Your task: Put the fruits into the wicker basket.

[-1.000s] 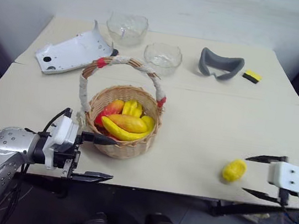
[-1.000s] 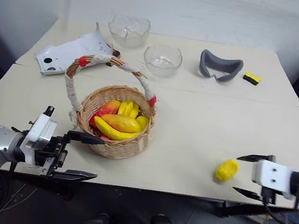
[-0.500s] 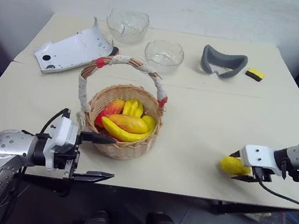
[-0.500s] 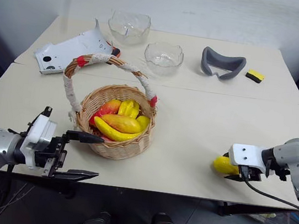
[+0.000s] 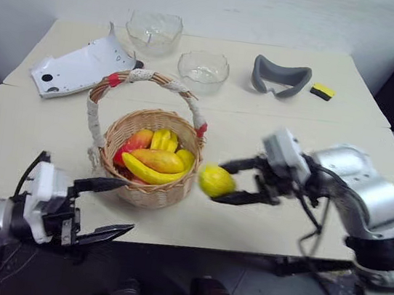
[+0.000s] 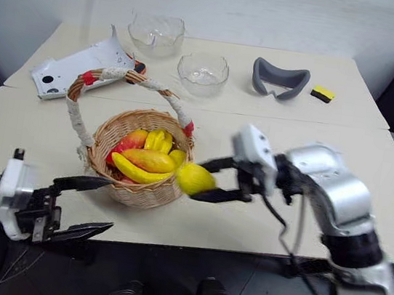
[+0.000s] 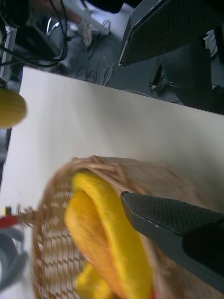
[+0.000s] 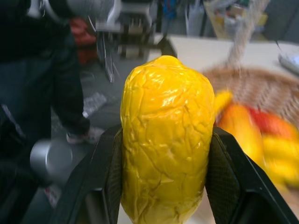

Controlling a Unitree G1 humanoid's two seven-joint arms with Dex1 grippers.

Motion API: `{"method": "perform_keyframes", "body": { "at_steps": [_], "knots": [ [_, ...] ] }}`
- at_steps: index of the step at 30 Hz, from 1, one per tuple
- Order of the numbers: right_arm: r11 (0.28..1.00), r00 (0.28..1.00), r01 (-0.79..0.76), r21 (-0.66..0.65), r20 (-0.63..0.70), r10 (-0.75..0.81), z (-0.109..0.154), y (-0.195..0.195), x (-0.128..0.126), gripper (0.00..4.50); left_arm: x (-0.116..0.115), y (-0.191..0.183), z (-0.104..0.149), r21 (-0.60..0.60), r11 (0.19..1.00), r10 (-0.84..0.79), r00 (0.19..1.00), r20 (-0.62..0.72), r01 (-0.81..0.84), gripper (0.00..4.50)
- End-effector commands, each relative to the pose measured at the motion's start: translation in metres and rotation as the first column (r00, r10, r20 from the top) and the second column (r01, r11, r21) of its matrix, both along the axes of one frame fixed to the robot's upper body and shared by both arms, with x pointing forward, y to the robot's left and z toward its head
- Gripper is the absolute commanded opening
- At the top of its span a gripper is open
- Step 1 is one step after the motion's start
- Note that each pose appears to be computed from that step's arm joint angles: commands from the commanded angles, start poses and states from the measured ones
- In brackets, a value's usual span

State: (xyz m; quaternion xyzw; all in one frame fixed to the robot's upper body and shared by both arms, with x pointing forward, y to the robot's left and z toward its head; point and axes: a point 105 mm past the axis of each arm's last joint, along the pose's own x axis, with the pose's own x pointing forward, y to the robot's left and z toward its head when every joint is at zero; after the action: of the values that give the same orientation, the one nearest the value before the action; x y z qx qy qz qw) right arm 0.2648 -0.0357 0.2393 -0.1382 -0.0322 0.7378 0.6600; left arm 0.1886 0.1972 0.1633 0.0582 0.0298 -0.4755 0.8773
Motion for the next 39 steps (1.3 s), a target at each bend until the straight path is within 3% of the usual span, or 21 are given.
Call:
{"method": "perform_keyframes", "body": {
  "at_steps": [1,3,6,10,14,17,21,24,26,30,35,39],
  "knots": [
    [0.981,0.987,0.161,0.108,-0.035,-0.159,0.013,0.033,0.02,1.88,0.001,0.015,0.014,-0.063,0.988,0.146,0.986,0.075,-0.141,4.5],
    [0.961,0.967,0.255,0.104,-0.038,-0.252,0.007,0.049,0.033,1.88,0.0,0.023,0.018,-0.157,0.965,0.221,0.974,0.053,-0.21,4.5],
    [0.944,0.951,0.308,0.12,-0.051,-0.303,0.005,0.064,0.039,1.88,-0.003,0.028,0.015,-0.165,0.956,0.252,0.967,0.037,-0.243,4.5],
    [0.947,0.954,0.292,0.136,-0.114,-0.278,0.009,0.073,0.033,3.21,-0.002,0.026,0.014,-0.158,0.958,0.246,0.969,0.031,-0.238,4.5],
    [0.985,0.985,0.123,0.123,-0.136,-0.106,0.014,0.059,0.006,4.49,0.001,0.023,0.014,-0.14,0.97,0.201,0.979,0.016,-0.197,4.5],
    [0.994,0.98,-0.064,0.086,-0.184,0.079,0.012,0.021,-0.024,4.49,0.006,0.027,0.017,-0.118,0.976,0.185,0.983,0.019,-0.181,4.5],
    [0.999,0.973,-0.005,-0.049,-0.23,-0.007,-0.01,-0.035,-0.021,4.49,0.009,0.03,0.021,-0.109,0.978,0.181,0.983,0.032,-0.176,4.5],
    [0.988,0.971,0.139,-0.062,-0.19,-0.148,-0.014,-0.057,0.003,4.49,0.008,0.029,0.023,-0.121,0.977,0.179,0.983,0.038,-0.173,4.5],
    [0.962,0.961,0.268,-0.04,-0.056,-0.27,-0.014,-0.069,0.037,4.49,0.005,0.029,0.023,-0.119,0.979,0.169,0.985,0.032,-0.164,4.5],
    [0.953,0.955,0.294,0.073,0.028,-0.296,0.001,-0.054,0.071,4.49,0.005,0.03,0.023,-0.108,0.983,0.154,0.988,0.027,-0.151,4.5],
    [0.982,0.989,0.146,0.122,0.003,-0.147,0.008,-0.003,0.079,4.49,0.006,0.023,0.022,-0.089,0.99,0.109,0.994,0.022,-0.107,4.5],
    [0.995,0.998,0.059,0.08,-0.021,-0.058,-0.001,0.012,0.079,3.58,0.008,0.023,0.024,-0.092,0.989,0.116,0.993,0.032,-0.112,4.5]
  ]
}}
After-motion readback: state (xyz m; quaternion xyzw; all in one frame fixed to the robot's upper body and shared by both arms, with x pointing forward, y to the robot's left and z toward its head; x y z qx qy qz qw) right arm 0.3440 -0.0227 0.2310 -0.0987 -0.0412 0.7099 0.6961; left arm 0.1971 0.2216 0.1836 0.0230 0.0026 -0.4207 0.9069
